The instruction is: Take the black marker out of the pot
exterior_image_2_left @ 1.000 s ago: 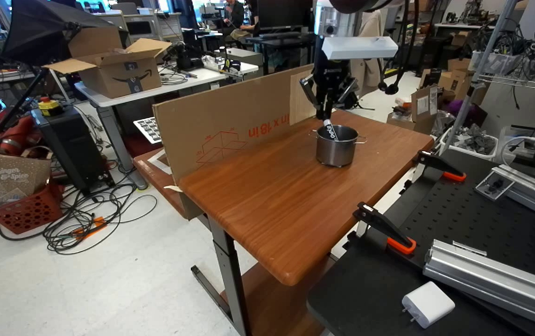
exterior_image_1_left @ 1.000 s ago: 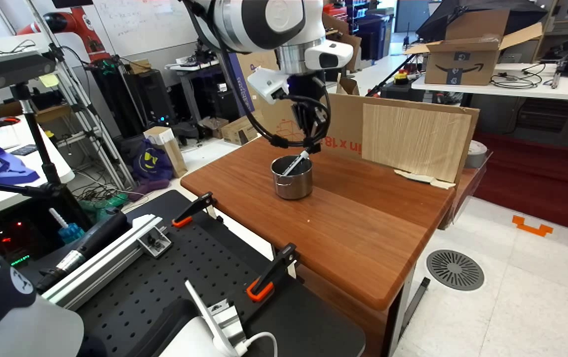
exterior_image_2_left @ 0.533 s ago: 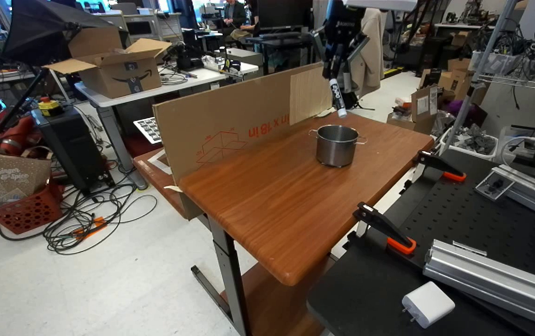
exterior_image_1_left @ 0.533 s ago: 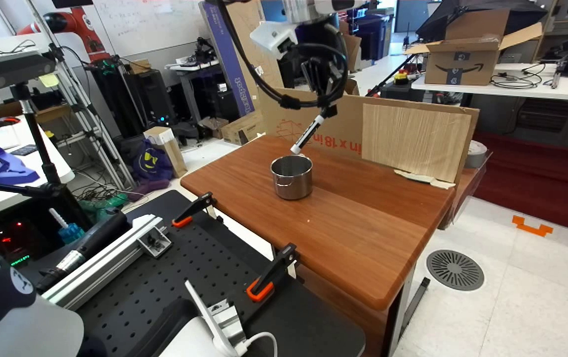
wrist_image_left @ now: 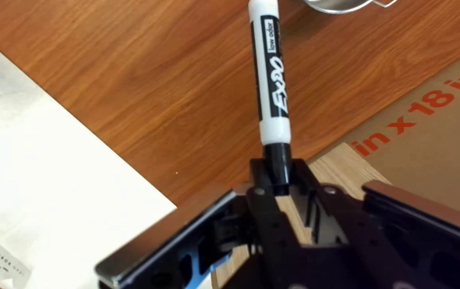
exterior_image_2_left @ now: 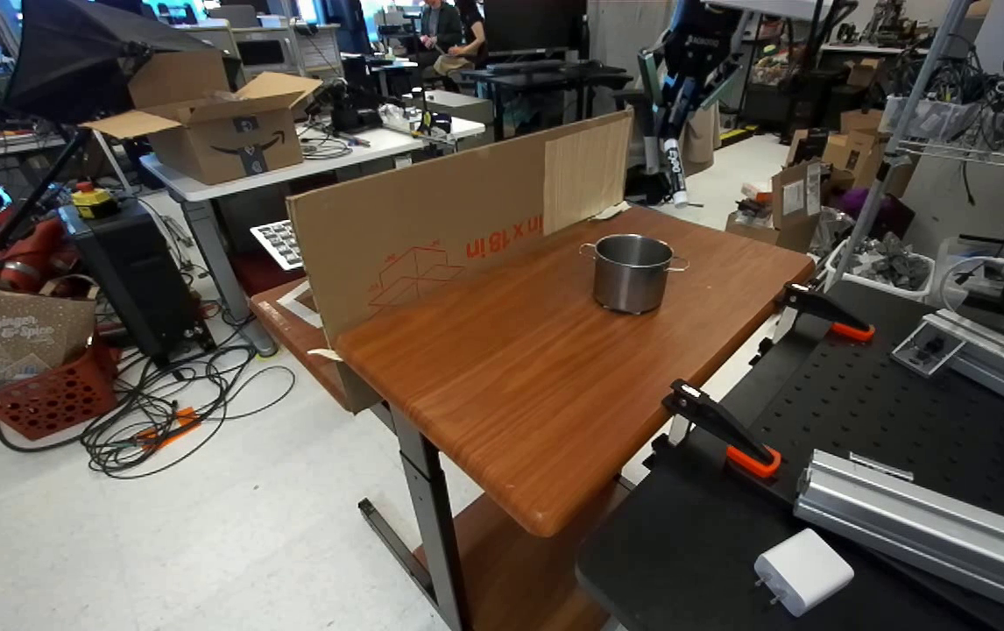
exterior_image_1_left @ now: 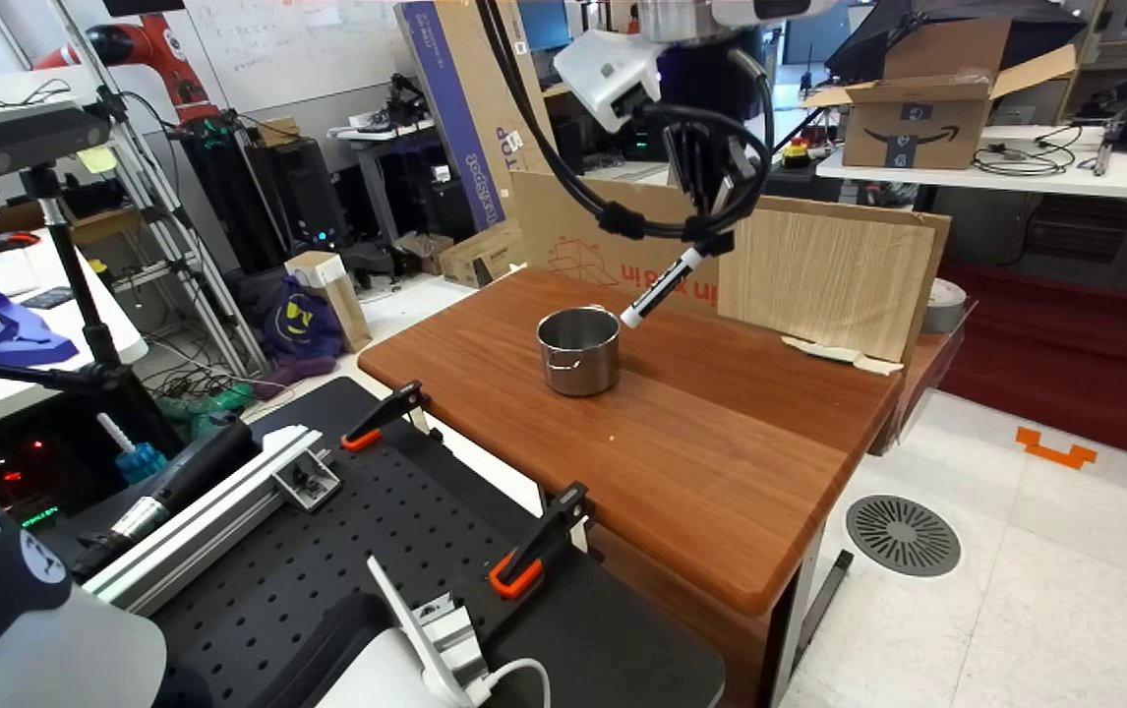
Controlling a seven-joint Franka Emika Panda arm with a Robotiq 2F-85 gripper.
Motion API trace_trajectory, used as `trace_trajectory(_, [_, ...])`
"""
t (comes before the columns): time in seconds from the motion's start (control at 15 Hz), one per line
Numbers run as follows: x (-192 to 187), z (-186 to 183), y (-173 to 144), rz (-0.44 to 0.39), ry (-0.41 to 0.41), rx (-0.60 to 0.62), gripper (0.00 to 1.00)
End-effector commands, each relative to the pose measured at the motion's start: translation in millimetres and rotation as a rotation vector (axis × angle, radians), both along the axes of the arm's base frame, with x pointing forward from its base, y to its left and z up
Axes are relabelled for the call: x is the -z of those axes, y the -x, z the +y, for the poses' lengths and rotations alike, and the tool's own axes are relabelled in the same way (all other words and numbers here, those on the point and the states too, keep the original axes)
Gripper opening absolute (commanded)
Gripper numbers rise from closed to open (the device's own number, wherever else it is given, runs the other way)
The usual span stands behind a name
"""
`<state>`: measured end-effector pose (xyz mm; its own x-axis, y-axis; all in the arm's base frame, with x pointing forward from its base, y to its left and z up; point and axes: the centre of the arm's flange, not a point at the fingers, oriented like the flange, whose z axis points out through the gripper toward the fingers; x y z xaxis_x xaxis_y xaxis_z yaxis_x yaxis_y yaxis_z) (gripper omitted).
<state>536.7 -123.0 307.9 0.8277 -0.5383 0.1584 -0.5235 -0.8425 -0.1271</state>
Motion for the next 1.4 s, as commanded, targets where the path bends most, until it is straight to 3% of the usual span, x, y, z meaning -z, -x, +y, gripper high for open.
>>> trace_trajectory(0.0, [33,-20,-11,-0.003,-0.062,0.036,0.05])
trace_trajectory(0.87, [114,-56,-52,0.026,-0.239,0.264,0.05])
trace_trajectory(1.33, [157,-61,-61,0.075,-0.242,0.344,0.05])
